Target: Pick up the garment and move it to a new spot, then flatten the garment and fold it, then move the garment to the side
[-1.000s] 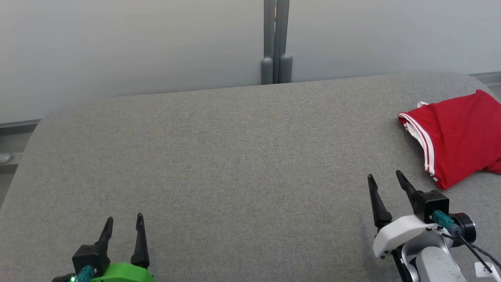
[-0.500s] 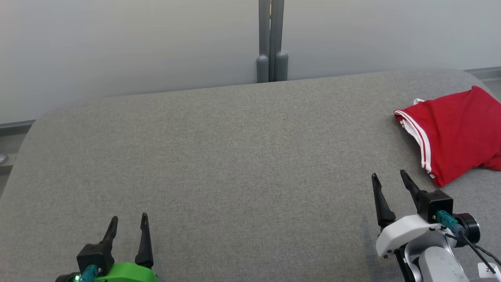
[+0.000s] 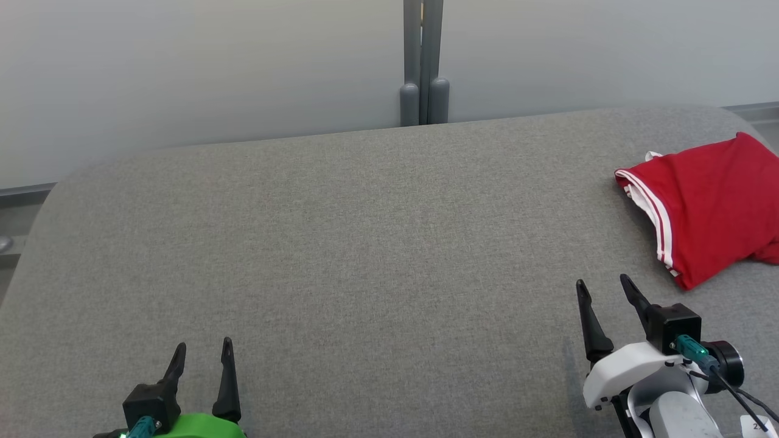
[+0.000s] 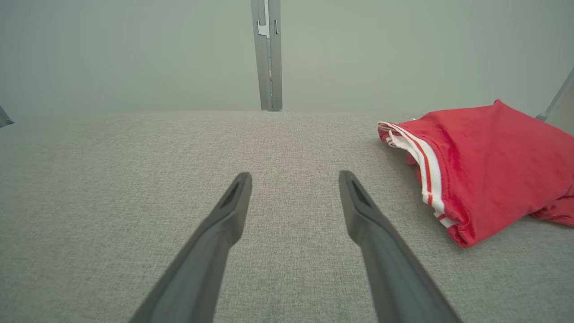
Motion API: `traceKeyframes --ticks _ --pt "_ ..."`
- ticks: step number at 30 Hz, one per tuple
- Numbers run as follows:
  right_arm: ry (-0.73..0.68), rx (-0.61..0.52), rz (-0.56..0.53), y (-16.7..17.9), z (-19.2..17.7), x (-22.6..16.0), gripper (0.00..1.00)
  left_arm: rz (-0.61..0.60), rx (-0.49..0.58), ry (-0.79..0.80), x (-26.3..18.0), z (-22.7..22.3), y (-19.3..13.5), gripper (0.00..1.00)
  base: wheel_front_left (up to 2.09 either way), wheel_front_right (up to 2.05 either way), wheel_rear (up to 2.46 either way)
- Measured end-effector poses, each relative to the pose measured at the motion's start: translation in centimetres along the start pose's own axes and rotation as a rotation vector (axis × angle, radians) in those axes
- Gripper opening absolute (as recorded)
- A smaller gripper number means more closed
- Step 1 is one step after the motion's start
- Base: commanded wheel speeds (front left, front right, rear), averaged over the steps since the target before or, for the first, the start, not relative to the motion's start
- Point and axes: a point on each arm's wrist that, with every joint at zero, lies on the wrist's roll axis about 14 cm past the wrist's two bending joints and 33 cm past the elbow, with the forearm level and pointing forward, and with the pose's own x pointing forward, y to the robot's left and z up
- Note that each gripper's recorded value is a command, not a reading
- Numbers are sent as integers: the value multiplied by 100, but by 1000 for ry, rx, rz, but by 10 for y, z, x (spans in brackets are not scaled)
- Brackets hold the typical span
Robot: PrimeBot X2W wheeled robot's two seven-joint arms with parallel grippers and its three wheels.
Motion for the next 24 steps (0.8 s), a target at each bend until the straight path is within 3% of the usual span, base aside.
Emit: traceKeyframes --ticks 24 --pt "-3 -2 8 2 1 4 100 -3 -8 -7 3 2 0 100 0 0 0"
